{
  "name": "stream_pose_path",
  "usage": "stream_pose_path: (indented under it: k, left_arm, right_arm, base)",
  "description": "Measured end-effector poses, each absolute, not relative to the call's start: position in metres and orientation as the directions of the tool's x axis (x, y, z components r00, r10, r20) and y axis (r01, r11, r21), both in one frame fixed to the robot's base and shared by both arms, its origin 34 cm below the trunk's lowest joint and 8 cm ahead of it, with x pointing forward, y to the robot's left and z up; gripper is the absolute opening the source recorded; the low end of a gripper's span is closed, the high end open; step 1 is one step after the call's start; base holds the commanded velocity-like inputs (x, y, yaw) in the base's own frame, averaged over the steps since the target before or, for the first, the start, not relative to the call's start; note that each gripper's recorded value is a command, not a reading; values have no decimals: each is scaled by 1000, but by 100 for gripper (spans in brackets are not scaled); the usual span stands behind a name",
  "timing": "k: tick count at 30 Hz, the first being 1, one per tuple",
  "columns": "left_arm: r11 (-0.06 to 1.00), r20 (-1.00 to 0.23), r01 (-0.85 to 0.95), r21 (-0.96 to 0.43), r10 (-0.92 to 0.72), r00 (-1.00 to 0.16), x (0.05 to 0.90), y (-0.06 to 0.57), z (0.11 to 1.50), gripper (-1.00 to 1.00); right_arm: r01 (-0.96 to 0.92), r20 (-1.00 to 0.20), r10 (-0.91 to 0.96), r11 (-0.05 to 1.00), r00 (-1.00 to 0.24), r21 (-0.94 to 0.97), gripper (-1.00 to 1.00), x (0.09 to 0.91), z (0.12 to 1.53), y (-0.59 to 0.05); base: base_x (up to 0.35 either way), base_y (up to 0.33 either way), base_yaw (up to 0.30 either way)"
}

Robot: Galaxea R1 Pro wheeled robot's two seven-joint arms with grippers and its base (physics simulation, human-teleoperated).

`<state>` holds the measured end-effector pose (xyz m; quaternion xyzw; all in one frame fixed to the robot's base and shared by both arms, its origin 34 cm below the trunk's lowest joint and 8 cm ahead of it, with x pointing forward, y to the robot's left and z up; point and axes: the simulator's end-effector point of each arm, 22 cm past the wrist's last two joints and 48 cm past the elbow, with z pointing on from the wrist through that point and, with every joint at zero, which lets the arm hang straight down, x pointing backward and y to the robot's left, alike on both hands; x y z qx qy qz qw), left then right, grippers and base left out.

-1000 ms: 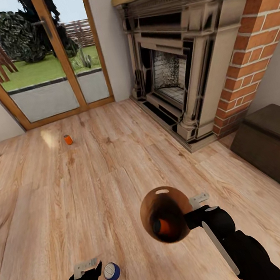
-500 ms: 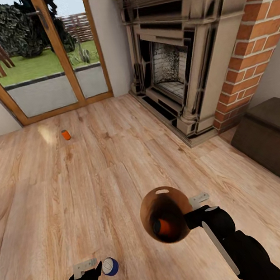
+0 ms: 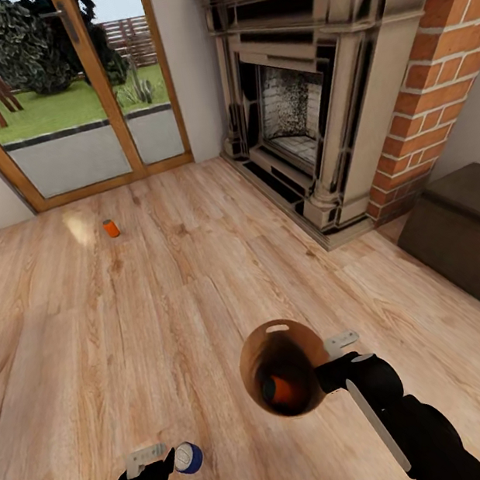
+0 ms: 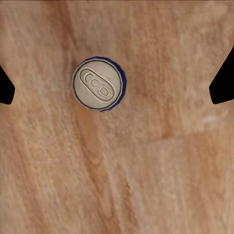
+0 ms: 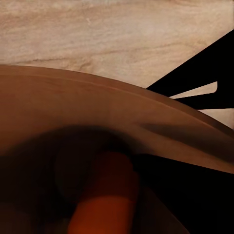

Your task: Put the three can of soda from the living room inside the tash can in the kitchen.

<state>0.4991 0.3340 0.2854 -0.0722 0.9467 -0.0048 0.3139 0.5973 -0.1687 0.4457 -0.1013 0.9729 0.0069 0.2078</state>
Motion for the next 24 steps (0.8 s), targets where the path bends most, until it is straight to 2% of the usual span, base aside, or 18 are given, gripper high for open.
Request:
stream_pose_path:
  k: [7, 24]
  left_arm:
    - [989, -593, -134, -54, -140, -793, 499, 334, 285, 100]
    - [990, -594, -133, -56, -140, -792, 496, 333, 272, 100]
  right_arm:
    - [-201, -405, -198, 979, -892, -37, -100, 597, 446, -170]
    - [-201, -405, -198, 979, -893, -35, -100, 594, 433, -170]
  base:
    - [145, 0, 0]
    - [8, 0, 0]
